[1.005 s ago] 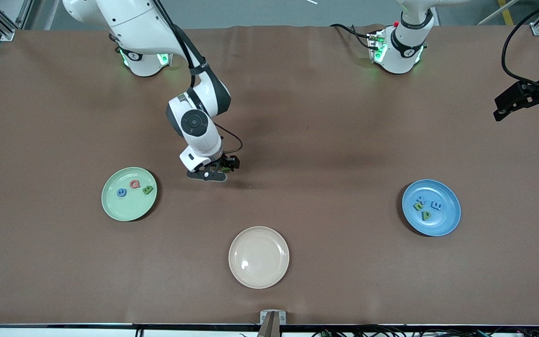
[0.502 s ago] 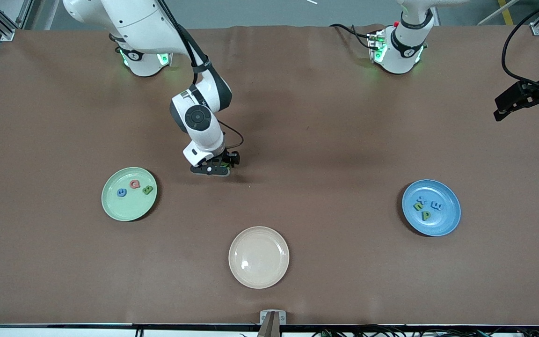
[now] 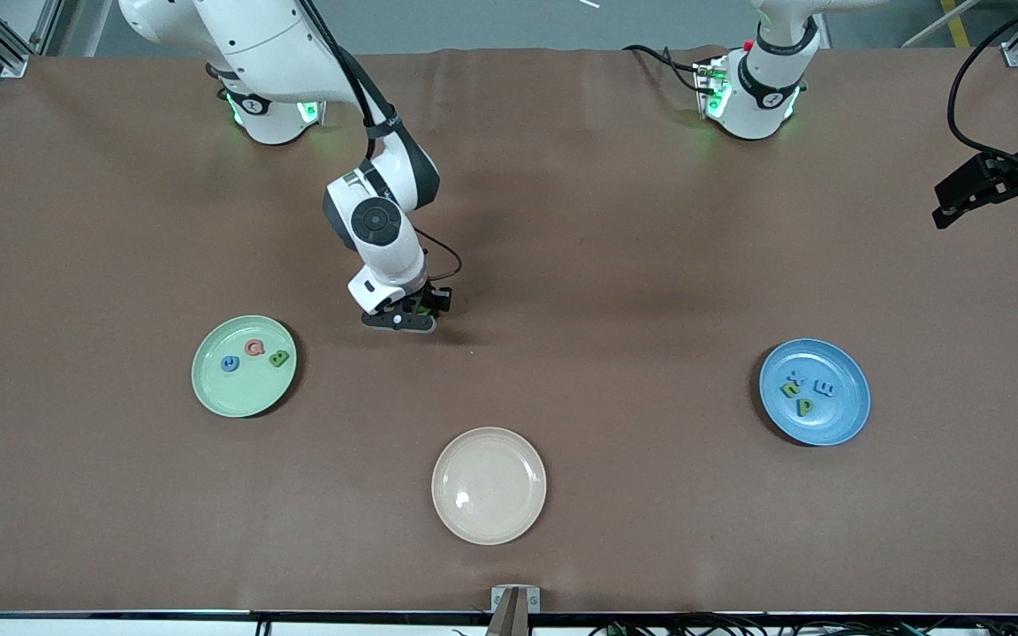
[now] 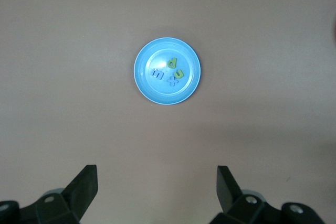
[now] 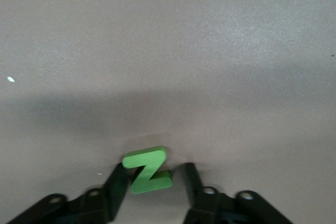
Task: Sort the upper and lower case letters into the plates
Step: 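Carry the green Z into the green plate and open the right gripper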
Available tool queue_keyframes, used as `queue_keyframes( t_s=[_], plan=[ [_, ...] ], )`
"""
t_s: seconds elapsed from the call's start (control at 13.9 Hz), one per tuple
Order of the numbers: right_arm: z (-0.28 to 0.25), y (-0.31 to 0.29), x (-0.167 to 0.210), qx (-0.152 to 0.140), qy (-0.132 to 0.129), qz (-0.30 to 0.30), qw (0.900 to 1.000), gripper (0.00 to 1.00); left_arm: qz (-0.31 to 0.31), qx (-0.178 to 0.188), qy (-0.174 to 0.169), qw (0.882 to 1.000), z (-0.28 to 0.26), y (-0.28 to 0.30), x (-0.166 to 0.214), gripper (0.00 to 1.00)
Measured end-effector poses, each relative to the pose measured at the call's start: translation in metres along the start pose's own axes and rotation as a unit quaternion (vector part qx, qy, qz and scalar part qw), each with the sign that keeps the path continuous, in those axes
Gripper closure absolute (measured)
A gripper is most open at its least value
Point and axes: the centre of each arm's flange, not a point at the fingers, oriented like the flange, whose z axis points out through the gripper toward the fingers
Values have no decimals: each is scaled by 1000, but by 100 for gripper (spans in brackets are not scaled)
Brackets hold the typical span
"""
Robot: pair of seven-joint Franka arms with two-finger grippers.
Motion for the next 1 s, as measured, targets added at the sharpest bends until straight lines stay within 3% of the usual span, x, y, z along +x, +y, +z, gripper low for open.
queue_keyframes(
  t_s=[0.07, 0.14, 0.43, 0.65, 1.0],
  plan=[
    [-2, 0, 1, 0, 0, 1, 1000, 63, 0, 0, 0, 1000, 0, 0, 0, 0],
    [-2, 1, 1, 0, 0, 2, 1000, 65, 0, 0, 0, 1000, 0, 0, 0, 0],
    [-4, 9, 11, -10, -7, 15, 1000, 65, 0, 0, 0, 1000, 0, 0, 0, 0],
    [-30, 24, 49, -31, -39, 25, 998, 65, 0, 0, -1, 1000, 1, 0, 0, 0],
    [-80, 107, 130, -28, -66, -9, 997, 65, 0, 0, -1, 1000, 1, 0, 0, 0]
  ],
)
